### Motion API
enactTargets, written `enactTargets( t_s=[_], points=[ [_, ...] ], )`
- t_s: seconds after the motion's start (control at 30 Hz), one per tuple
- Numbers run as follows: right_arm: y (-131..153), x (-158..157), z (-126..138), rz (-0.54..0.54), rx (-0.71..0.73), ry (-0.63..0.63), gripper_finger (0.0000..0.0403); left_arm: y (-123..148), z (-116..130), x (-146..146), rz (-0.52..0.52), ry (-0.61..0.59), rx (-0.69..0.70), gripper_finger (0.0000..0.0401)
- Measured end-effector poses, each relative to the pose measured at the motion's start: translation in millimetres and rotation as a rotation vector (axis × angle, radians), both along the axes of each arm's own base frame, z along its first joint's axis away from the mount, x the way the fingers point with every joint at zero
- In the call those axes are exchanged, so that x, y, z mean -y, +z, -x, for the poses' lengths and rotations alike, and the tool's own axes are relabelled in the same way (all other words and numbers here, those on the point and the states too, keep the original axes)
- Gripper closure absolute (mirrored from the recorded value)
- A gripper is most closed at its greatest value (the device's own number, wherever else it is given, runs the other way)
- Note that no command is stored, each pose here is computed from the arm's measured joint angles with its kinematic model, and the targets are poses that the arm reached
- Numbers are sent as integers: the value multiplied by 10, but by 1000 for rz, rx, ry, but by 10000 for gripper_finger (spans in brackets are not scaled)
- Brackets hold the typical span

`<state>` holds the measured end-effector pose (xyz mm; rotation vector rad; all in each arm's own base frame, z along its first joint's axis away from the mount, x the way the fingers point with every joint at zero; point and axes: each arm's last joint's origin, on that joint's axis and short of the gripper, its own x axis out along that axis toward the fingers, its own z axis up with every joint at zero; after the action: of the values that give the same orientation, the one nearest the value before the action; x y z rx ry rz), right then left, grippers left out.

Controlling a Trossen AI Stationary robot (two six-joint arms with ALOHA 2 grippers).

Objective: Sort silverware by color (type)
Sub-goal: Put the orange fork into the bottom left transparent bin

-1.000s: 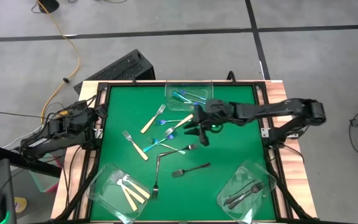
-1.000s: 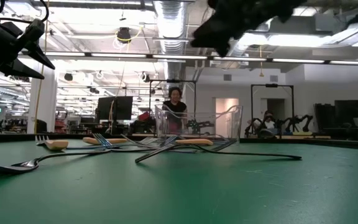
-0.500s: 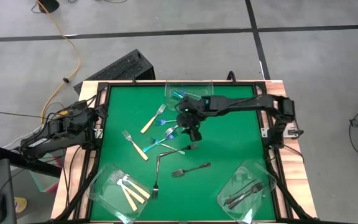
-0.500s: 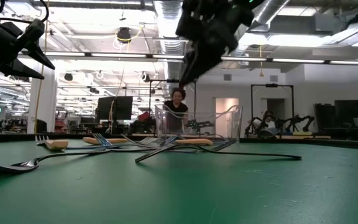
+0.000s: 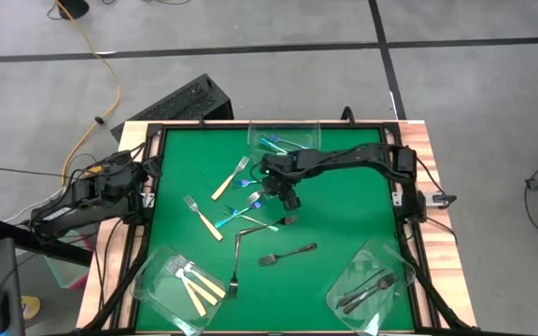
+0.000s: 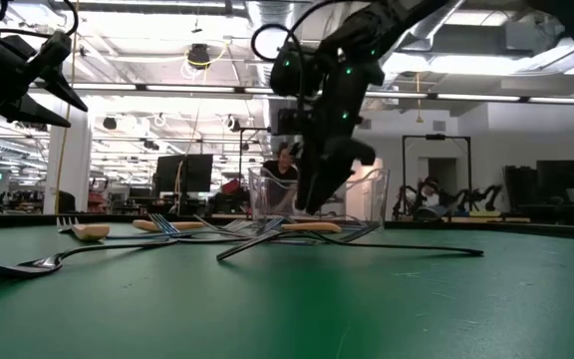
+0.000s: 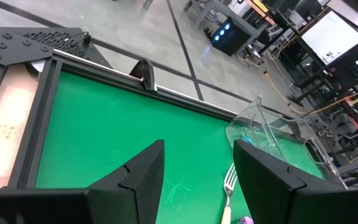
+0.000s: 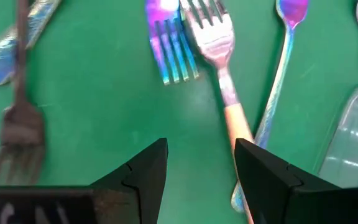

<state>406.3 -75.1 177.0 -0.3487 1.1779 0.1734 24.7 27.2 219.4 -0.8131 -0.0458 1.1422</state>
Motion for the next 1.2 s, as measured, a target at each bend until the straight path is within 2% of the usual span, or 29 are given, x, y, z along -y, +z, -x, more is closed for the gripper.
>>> enactTargets(
  t_s=[0.33, 0.67, 1.2],
  points=[
    [-200, 134, -64, 9, 2, -14, 196, 0, 1, 0, -1, 2, -1, 225],
    [-192, 240, -125, 25, 84, -35, 196, 0, 1, 0, -1, 2, -1, 225],
    [-360, 174, -127, 26, 3, -18, 196, -1, 1, 0, -1, 2, -1, 225]
  ],
)
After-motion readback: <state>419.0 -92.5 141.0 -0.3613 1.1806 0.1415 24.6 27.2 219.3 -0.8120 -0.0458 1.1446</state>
